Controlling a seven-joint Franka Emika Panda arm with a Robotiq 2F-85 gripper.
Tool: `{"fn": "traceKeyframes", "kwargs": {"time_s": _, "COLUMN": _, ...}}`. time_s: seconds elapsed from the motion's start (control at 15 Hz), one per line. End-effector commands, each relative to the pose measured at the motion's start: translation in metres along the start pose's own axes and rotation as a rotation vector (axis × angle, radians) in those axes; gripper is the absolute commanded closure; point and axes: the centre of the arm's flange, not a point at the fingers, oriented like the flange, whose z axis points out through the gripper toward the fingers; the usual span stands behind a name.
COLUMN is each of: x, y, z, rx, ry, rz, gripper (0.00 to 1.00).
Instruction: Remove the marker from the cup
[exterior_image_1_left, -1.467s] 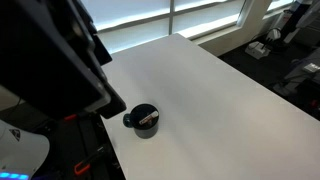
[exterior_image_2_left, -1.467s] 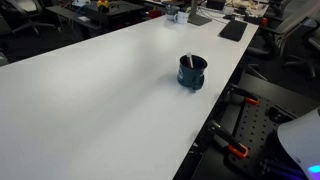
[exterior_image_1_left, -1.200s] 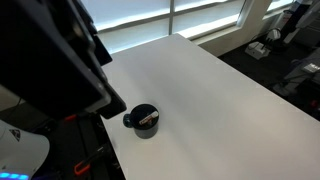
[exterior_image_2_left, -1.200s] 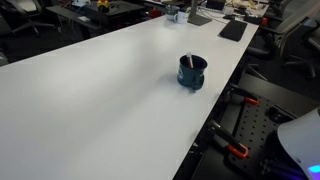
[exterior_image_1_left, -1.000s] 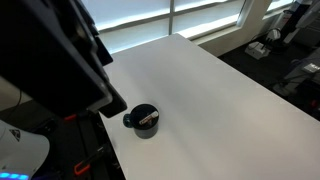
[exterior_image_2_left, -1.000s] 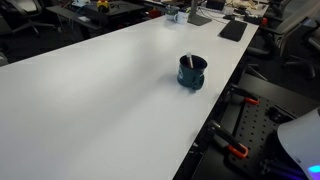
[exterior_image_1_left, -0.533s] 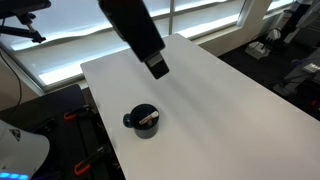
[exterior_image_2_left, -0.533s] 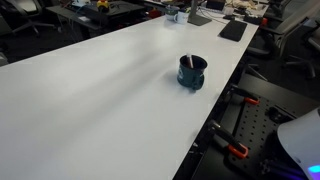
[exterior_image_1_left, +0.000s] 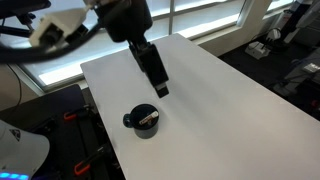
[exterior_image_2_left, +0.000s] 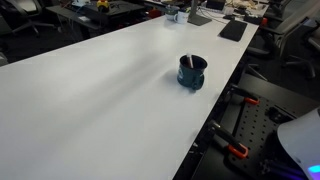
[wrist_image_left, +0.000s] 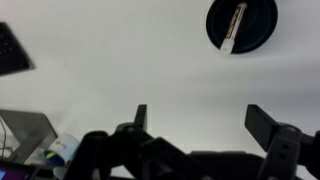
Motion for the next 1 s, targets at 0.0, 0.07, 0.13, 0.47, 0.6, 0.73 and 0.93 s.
{"fn": "traceKeyframes", "kwargs": {"time_s": 0.0, "x": -0.017, "y": -0.007, "z": 0.031, "rx": 0.065, "ry": -0.17, "rz": 0.05, "gripper": 0.0}}
{"fn": "traceKeyframes", "kwargs": {"time_s": 0.07, "x": -0.02, "y": -0.008, "z": 0.036, "rx": 0.084, "ry": -0.199, "rz": 0.053, "gripper": 0.0}}
{"fn": "traceKeyframes", "kwargs": {"time_s": 0.13, "x": -0.023, "y": -0.008, "z": 0.04, "rx": 0.104, "ry": -0.217, "rz": 0.062, "gripper": 0.0}}
{"fn": "traceKeyframes", "kwargs": {"time_s": 0.47, "x": -0.025, "y": -0.013, "z": 0.052, "rx": 0.187, "ry": -0.198, "rz": 0.132, "gripper": 0.0}}
{"fn": "traceKeyframes", "kwargs": {"time_s": 0.6, "x": -0.015, "y": -0.009, "z": 0.048, "rx": 0.163, "ry": -0.205, "rz": 0.123, "gripper": 0.0}}
{"fn": "traceKeyframes", "kwargs": {"time_s": 0.73, "x": -0.013, "y": -0.011, "z": 0.048, "rx": 0.166, "ry": -0.195, "rz": 0.12, "gripper": 0.0}}
{"fn": "traceKeyframes", "kwargs": {"time_s": 0.93, "x": -0.012, "y": -0.015, "z": 0.056, "rx": 0.153, "ry": -0.184, "rz": 0.116, "gripper": 0.0}}
